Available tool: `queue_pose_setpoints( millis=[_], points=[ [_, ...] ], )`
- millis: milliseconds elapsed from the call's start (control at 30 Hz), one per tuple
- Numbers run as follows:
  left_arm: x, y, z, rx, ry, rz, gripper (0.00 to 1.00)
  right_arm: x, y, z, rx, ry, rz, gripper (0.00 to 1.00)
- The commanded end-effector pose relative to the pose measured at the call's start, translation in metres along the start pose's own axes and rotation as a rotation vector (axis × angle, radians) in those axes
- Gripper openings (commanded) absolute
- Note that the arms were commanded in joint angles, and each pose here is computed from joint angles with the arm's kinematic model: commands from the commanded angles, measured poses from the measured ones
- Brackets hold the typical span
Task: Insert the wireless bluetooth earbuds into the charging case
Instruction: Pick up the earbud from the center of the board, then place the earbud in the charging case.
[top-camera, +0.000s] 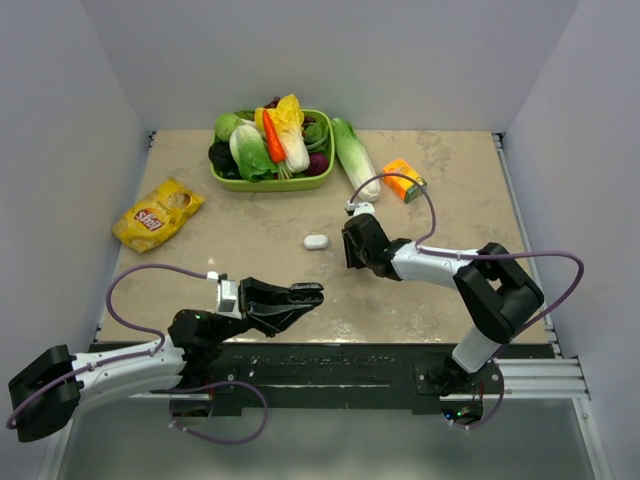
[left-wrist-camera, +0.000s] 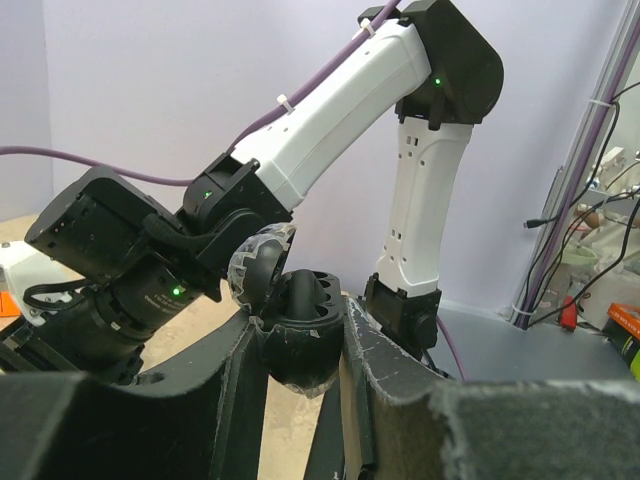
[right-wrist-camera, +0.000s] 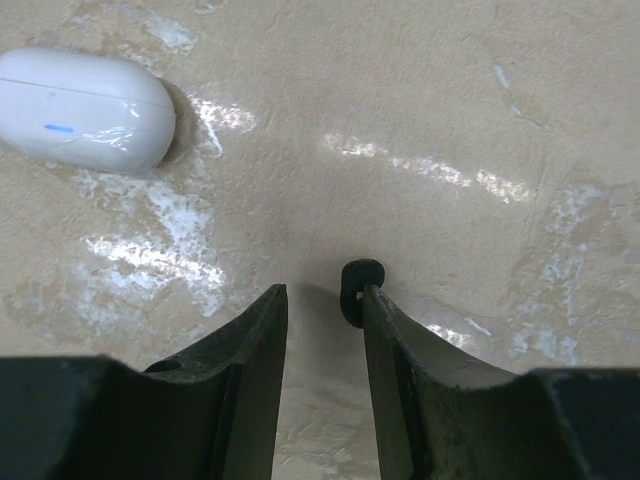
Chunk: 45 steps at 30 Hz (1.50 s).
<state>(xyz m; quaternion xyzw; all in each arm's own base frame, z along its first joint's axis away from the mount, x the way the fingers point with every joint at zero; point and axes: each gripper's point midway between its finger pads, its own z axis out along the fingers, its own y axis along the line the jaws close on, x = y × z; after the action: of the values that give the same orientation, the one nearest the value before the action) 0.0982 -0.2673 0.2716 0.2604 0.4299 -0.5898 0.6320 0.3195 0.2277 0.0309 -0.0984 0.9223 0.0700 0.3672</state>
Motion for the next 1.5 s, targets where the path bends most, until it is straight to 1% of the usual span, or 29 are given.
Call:
queue_pose_setpoints(
  millis=[0,167,400,433,500,533,600,633,667,800,833,867,900,933,967,1000,1033,1067,1133,1167,1233,1300,1433,1467],
  points=[
    [0.058,0.007,-0.051,-0.045,0.127,-0.033,0.00,-0.010,-0.017,0.004,0.087,-0.020,-0.002,0.38],
    [0.058,0.007,-0.051,-0.045,0.127,-0.033,0.00,-0.008,-0.021,0.004,0.111,-0.015,0.000,0.33],
    [0.059,0.007,-0.051,-0.040,0.129,-0.035,0.00,-0.009,-0.021,0.004,0.113,-0.015,0.004,0.21],
    [0.059,0.007,-0.051,-0.040,0.129,-0.035,0.00,-0.008,-0.021,0.004,0.114,-0.015,0.006,0.15],
    [0.059,0.007,-0.051,-0.041,0.130,-0.035,0.00,-0.009,-0.021,0.003,0.114,-0.019,0.008,0.08],
    [0.058,0.006,-0.050,-0.040,0.127,-0.035,0.00,-0.010,-0.022,0.002,0.116,-0.021,0.014,0.00],
    [0.058,0.006,-0.050,-0.039,0.126,-0.034,0.00,-0.014,-0.022,-0.004,0.114,-0.040,0.027,0.00],
    [0.057,0.007,-0.050,-0.042,0.125,-0.034,0.00,-0.028,-0.019,-0.016,0.091,-0.085,0.040,0.00],
    [0.059,0.007,-0.051,-0.044,0.130,-0.034,0.00,-0.032,-0.017,-0.024,0.075,-0.100,0.041,0.00],
    [0.056,0.013,-0.052,-0.076,0.112,-0.028,0.00,-0.055,0.015,-0.086,-0.091,-0.180,-0.036,0.00],
    [0.056,0.015,-0.053,-0.088,0.110,-0.024,0.00,-0.044,0.031,-0.101,-0.174,-0.141,-0.104,0.00],
    [0.055,0.018,-0.053,-0.107,0.105,-0.021,0.00,-0.055,0.040,-0.123,-0.228,-0.176,-0.117,0.00],
    [0.051,0.020,-0.052,-0.112,0.093,-0.014,0.00,-0.045,0.042,-0.133,-0.249,-0.138,-0.165,0.00],
    [0.047,0.021,-0.050,-0.115,0.084,-0.010,0.00,-0.039,0.056,-0.148,-0.299,-0.134,-0.209,0.00],
    [0.050,0.024,-0.050,-0.130,0.100,-0.011,0.00,-0.040,0.064,-0.166,-0.349,-0.148,-0.236,0.00],
    [0.047,0.026,-0.049,-0.137,0.093,-0.005,0.00,-0.029,0.064,-0.175,-0.360,-0.121,-0.279,0.00],
    [0.043,0.027,-0.045,-0.139,0.086,-0.010,0.00,-0.021,0.073,-0.187,-0.394,-0.114,-0.317,0.00],
    [0.042,0.028,-0.044,-0.144,0.087,-0.011,0.00,-0.024,0.072,-0.201,-0.400,-0.140,-0.326,0.00],
    [0.035,0.030,-0.039,-0.156,0.074,-0.016,0.00,-0.013,0.071,-0.216,-0.419,-0.123,-0.367,0.00],
    [0.037,0.034,-0.038,-0.171,0.089,-0.017,0.00,-0.018,0.071,-0.226,-0.425,-0.144,-0.361,0.00],
    [0.031,0.037,-0.032,-0.183,0.086,-0.011,0.00,-0.021,0.081,-0.255,-0.536,-0.193,-0.363,0.00],
    [0.034,0.043,-0.031,-0.208,0.113,-0.012,0.00,-0.027,0.081,-0.277,-0.601,-0.228,-0.362,0.00],
    [0.023,0.047,-0.016,-0.214,0.121,0.003,0.00,-0.026,0.087,-0.307,-0.736,-0.271,-0.414,0.00],
    [0.031,0.048,-0.015,-0.208,0.166,-0.003,0.00,-0.026,0.089,-0.314,-0.770,-0.280,-0.426,0.00]
  ],
)
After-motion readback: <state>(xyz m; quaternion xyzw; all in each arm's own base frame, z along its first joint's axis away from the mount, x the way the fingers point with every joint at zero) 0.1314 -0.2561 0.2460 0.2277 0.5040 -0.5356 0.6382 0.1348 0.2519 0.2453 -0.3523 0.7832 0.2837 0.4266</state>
